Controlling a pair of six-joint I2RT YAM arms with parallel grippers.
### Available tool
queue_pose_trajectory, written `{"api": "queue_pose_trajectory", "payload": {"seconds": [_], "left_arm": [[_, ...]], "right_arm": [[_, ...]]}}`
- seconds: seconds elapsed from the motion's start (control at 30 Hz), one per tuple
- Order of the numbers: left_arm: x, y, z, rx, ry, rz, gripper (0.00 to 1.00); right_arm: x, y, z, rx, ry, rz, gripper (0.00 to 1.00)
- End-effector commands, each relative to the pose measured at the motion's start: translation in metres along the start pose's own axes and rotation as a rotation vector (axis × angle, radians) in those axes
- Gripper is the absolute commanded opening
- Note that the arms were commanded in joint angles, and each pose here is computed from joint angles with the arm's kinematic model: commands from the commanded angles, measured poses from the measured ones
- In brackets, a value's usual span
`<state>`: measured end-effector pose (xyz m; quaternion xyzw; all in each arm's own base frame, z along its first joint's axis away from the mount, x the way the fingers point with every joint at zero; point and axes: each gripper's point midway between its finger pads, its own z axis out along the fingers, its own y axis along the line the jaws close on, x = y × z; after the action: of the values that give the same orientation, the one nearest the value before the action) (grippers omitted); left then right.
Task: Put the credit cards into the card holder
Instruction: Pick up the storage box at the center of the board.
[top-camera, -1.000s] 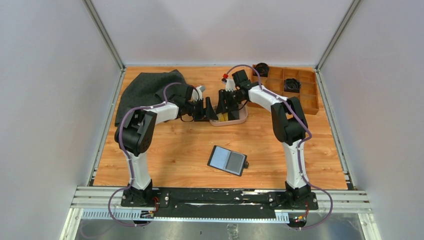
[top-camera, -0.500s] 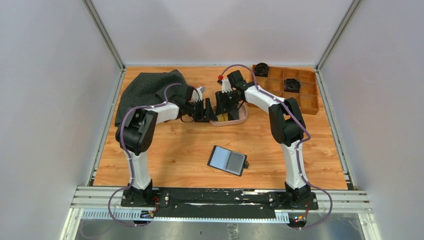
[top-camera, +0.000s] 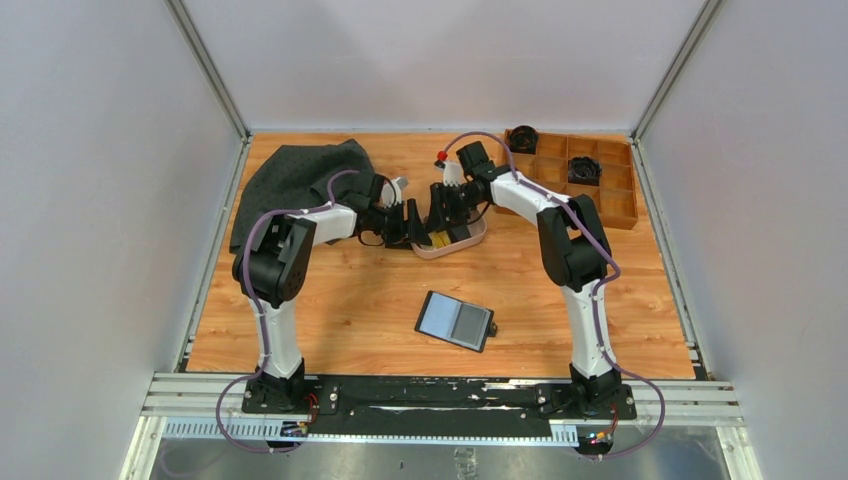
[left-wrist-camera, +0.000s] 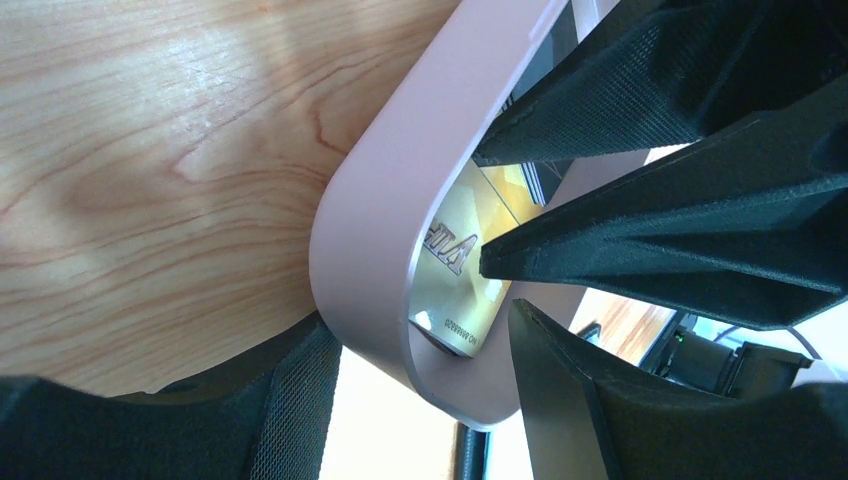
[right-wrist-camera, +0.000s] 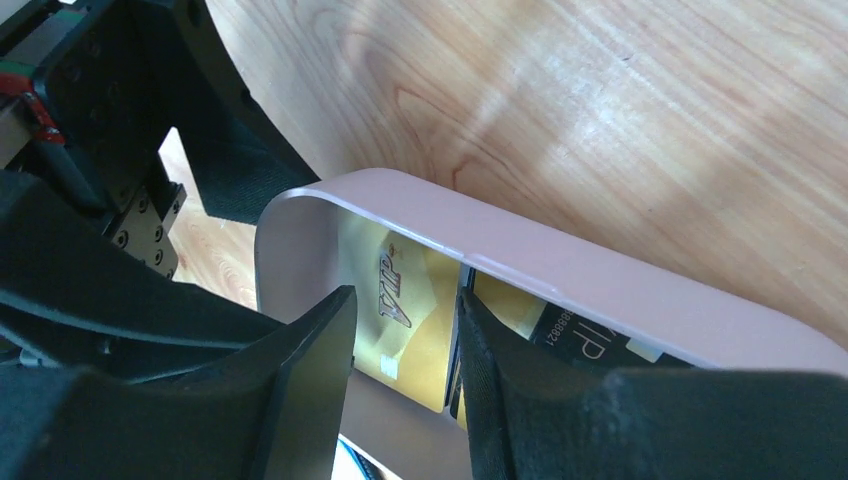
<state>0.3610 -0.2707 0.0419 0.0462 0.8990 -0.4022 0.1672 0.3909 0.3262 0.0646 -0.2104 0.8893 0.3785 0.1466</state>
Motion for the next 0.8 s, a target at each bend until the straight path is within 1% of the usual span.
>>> {"api": "queue_pose_trajectory", "payload": {"seconds": [0.0, 0.33, 0.77], "left_arm": [[-0.013, -0.020, 0.004, 0.078, -0.018, 0.053, 0.62], [-0.011, -0.019, 0.006, 0.078, -0.014, 0.050, 0.63], [-0.011, -0.020, 0.006, 0.083, -0.010, 0.052, 0.64]], "right_arm": [[0.021, 0.048, 0.005, -0.206, 0.079, 0.060, 0.45], [0.022, 0.066, 0.002, -0.319, 0.094, 0.115, 0.43], [0.023, 0.069, 0.003, -0.403, 0.101, 0.224, 0.40]]}}
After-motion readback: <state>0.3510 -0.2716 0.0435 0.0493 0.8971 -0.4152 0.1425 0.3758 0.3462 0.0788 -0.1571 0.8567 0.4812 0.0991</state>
